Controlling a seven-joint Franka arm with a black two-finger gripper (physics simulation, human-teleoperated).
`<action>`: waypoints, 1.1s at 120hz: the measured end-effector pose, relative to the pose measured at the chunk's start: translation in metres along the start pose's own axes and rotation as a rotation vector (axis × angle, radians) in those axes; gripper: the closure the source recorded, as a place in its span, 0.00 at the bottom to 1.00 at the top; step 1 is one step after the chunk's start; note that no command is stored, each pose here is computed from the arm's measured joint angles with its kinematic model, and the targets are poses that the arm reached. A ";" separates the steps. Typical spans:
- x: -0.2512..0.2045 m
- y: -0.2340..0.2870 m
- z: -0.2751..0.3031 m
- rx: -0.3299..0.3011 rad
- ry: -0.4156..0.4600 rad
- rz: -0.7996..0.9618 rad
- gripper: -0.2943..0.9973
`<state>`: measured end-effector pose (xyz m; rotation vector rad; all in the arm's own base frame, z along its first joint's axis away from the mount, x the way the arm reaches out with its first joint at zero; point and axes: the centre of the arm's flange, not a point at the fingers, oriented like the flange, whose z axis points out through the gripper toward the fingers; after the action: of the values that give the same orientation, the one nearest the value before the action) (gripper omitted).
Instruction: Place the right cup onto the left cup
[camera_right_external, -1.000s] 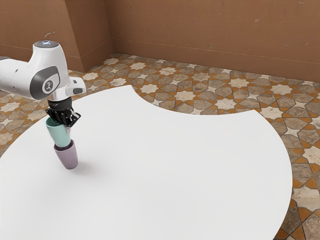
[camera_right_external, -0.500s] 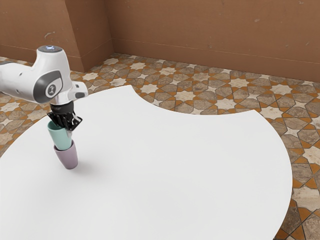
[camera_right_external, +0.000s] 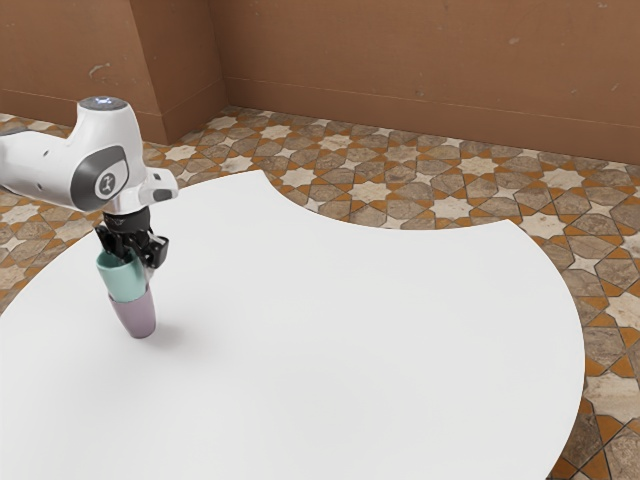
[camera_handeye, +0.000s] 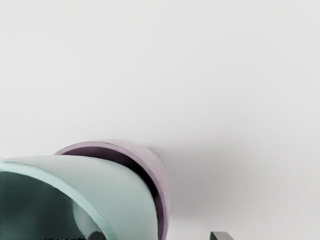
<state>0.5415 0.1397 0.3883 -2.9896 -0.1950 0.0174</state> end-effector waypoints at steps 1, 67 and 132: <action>0.000 0.000 0.000 0.000 0.000 0.000 0.56; 0.000 0.000 0.003 -0.002 -0.006 0.013 0.25; 0.000 0.012 -0.114 -0.033 0.098 0.013 0.23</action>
<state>0.5456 0.1110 0.4995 -3.0154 -0.1666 -0.1322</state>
